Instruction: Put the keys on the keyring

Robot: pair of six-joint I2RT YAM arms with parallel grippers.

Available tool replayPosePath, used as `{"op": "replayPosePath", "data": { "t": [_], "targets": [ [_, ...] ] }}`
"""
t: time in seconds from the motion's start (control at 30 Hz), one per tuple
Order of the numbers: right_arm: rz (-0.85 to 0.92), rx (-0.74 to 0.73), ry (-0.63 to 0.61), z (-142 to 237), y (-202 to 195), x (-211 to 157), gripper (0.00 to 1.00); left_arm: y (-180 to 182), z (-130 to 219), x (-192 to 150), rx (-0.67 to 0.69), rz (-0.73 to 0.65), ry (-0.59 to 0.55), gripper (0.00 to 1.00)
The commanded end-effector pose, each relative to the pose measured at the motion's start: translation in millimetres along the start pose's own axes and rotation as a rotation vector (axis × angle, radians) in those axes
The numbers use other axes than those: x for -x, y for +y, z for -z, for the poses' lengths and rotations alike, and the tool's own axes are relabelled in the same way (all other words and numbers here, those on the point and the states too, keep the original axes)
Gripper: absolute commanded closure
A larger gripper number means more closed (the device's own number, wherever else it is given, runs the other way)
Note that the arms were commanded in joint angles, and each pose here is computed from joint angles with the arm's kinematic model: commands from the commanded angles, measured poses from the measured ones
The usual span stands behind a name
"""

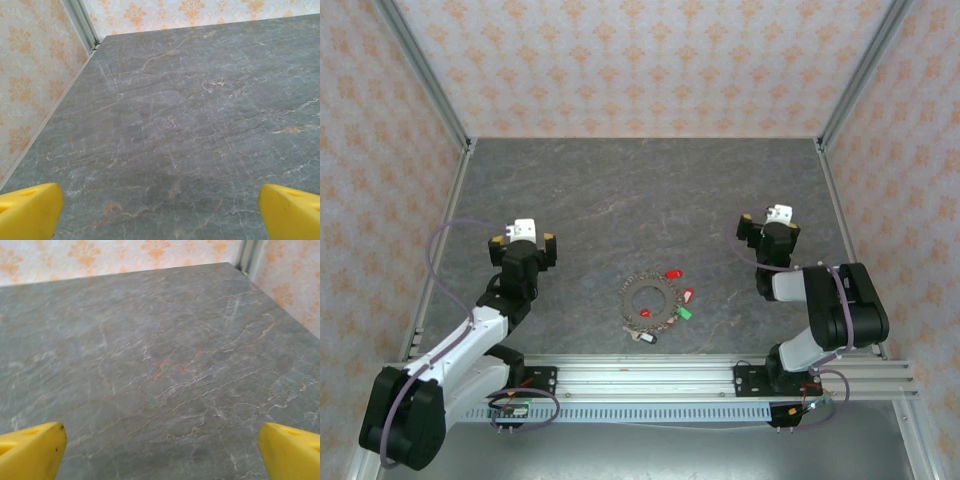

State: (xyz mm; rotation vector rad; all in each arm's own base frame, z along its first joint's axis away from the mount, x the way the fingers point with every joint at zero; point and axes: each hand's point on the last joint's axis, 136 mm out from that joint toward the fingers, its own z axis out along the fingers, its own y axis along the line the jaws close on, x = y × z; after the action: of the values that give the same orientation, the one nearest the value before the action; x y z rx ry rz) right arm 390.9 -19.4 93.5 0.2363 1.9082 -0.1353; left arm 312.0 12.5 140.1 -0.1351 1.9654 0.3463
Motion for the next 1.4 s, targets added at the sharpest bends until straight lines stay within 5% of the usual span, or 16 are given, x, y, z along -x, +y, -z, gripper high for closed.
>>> {"op": "replayPosePath", "data": {
  "t": [0.0, 0.4, 0.6, 0.93, 1.1, 1.37],
  "targets": [
    [-0.031, -0.053, 0.013, -1.1, -10.0, -1.8, 0.01, -1.1, -12.2, 6.7, -0.016, 0.018, -0.052, 0.0],
    [-0.031, -0.048, 0.012, -1.1, -9.3, -1.3, 0.01, -44.5, -66.5, 6.7, -0.19, -0.037, -0.036, 0.02],
    [-0.029, -0.048, 0.014, -1.0, -9.0, -1.9, 0.01, -26.3, -89.2, -8.2, -0.194, 0.096, -0.021, 0.0],
    [-0.03, -0.046, 0.014, -1.1, -8.8, -1.9, 0.01, -18.6, -92.4, -10.1, -0.135, 0.107, 0.008, 0.0],
    [-0.03, -0.047, 0.015, -1.1, -9.1, -2.1, 0.01, -37.4, -84.7, -9.1, -0.264, 0.066, -0.023, 0.0],
    [-0.031, -0.047, 0.012, -0.9, -9.1, -1.1, 0.01, -17.0, -91.8, -9.9, -0.103, 0.096, 0.005, 0.0]
  ]
}}
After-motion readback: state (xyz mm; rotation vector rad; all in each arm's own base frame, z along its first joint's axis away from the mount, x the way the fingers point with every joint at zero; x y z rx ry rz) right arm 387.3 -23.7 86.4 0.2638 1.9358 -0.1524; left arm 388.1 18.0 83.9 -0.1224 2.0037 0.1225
